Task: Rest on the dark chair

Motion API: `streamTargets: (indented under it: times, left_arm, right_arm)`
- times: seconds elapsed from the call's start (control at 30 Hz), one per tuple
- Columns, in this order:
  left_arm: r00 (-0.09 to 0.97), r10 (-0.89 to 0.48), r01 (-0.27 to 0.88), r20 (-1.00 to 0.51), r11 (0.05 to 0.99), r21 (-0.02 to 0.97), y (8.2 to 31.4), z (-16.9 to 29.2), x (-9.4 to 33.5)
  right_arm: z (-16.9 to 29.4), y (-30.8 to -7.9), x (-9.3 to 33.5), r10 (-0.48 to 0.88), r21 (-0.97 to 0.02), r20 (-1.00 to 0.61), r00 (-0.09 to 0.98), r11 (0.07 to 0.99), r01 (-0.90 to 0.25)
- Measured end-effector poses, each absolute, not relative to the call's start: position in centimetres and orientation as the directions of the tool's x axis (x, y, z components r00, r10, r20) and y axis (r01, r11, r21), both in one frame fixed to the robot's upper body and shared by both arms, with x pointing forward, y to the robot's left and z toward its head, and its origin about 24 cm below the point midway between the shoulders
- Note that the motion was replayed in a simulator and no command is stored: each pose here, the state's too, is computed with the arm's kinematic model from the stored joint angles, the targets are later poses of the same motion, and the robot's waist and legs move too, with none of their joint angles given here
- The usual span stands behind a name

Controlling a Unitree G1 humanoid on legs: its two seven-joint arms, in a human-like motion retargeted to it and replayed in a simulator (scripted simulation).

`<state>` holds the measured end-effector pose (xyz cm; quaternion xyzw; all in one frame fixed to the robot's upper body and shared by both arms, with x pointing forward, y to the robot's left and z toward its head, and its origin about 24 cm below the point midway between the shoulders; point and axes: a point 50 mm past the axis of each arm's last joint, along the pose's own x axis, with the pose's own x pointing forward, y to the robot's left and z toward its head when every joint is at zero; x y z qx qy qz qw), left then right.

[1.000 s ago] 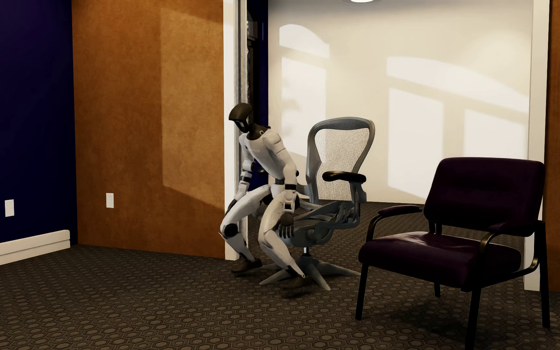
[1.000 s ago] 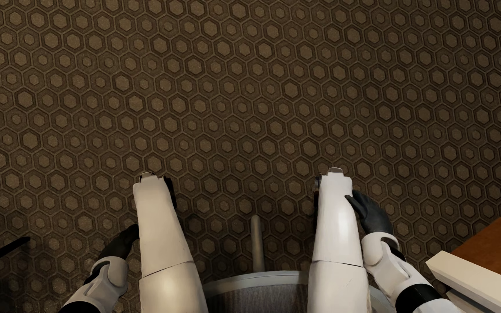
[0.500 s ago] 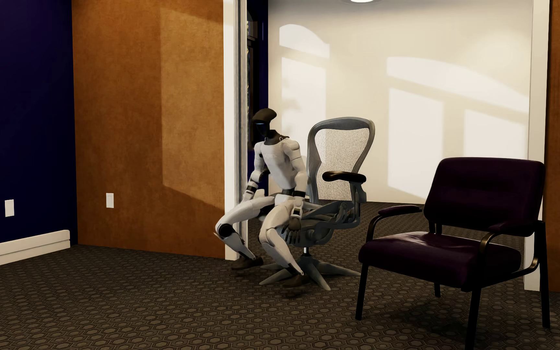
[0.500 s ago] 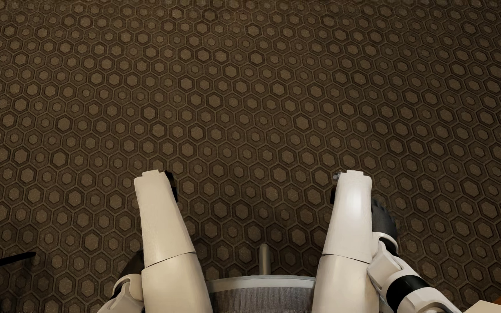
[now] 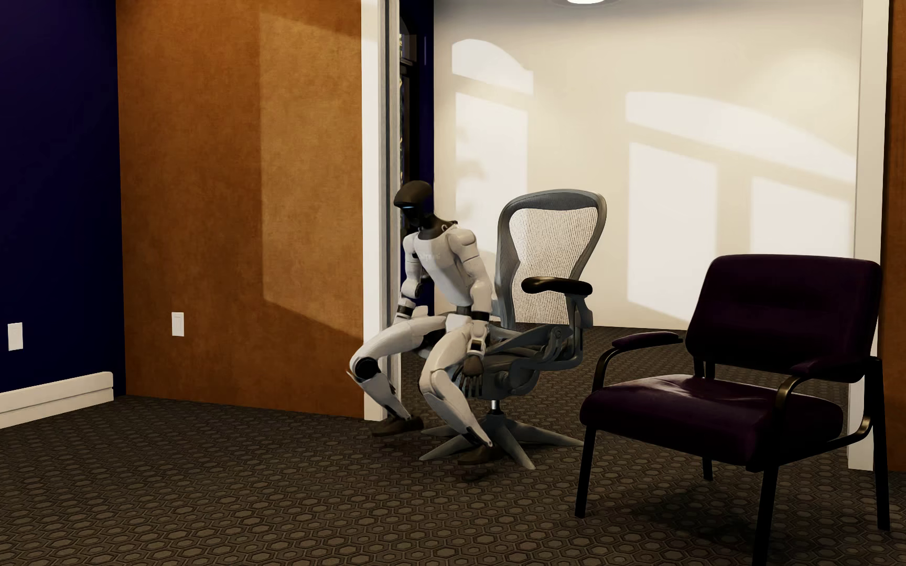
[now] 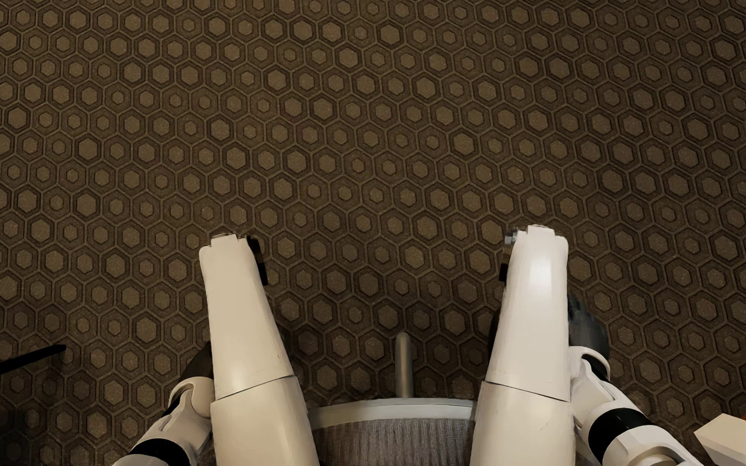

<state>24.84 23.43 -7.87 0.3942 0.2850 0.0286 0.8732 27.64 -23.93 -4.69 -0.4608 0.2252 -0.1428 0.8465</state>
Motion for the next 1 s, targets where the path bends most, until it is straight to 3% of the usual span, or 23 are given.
streamTargets:
  times: [0.07,0.13,0.23,0.27,0.3,0.33,0.43,0.5,0.57,0.73,0.83,0.9,1.0]
  left_arm:
    - [0.832,0.279,0.171,-0.480,0.693,0.700,23.8,-7.8,24.9]
    - [0.791,0.294,0.263,-0.536,0.626,0.734,24.8,-8.7,23.7]
    - [0.764,0.281,0.299,-0.581,0.643,0.705,25.3,-9.3,22.6]
    - [0.766,0.253,0.317,-0.591,0.652,0.689,24.9,-9.3,22.7]
    - [0.780,0.234,0.312,-0.580,0.658,0.685,24.7,-9.4,22.5]
    - [0.762,0.189,0.361,-0.619,0.669,0.649,24.1,-9.9,21.8]
    - [0.754,0.126,0.427,-0.645,0.652,0.627,23.1,-11.1,19.9]
    - [0.690,0.130,0.473,-0.712,0.664,0.580,23.0,-12.5,17.4]
    - [0.633,0.145,0.488,-0.761,0.688,0.537,22.9,-13.6,15.2]
    - [0.525,0.189,0.413,-0.830,0.796,0.442,23.1,-15.2,10.9]
    - [0.455,0.203,0.381,-0.867,0.836,0.395,23.6,-15.7,8.4]
    - [0.421,0.221,0.370,-0.880,0.844,0.389,23.5,-16.1,6.7]
    - [0.423,0.190,0.421,-0.886,0.825,0.378,23.9,-16.0,6.8]
  right_arm:
    - [-6.6,-25.1,25.5,-0.494,-0.838,-0.343,0.799,0.546,-0.022]
    - [-9.1,-25.8,22.3,-0.514,-0.824,-0.449,0.731,0.556,-0.115]
    - [-11.7,-25.6,18.3,-0.494,-0.759,-0.584,0.645,0.614,-0.217]
    - [-12.4,-25.8,17.0,-0.488,-0.748,-0.624,0.610,0.597,-0.288]
    - [-12.2,-24.9,17.3,-0.452,-0.717,-0.591,0.668,0.674,-0.177]
    - [-13.2,-26.0,14.8,-0.467,-0.711,-0.672,0.574,0.623,-0.325]
    - [-14.2,-25.9,12.6,-0.421,-0.662,-0.736,0.530,0.610,-0.435]
    - [-14.6,-25.4,12.0,-0.386,-0.613,-0.779,0.495,0.634,-0.471]
    - [-14.2,-24.6,13.5,-0.365,-0.636,-0.749,0.553,0.628,-0.447]
    - [-10.3,-20.2,22.4,-0.171,-0.730,-0.555,0.814,0.569,-0.378]
    - [-8.0,-17.4,25.5,-0.070,-0.759,-0.455,0.888,0.551,-0.346]
    - [-8.3,-17.6,25.3,-0.107,-0.770,-0.450,0.886,0.550,-0.324]
    - [-11.0,-19.8,21.1,-0.197,-0.707,-0.569,0.799,0.613,-0.352]
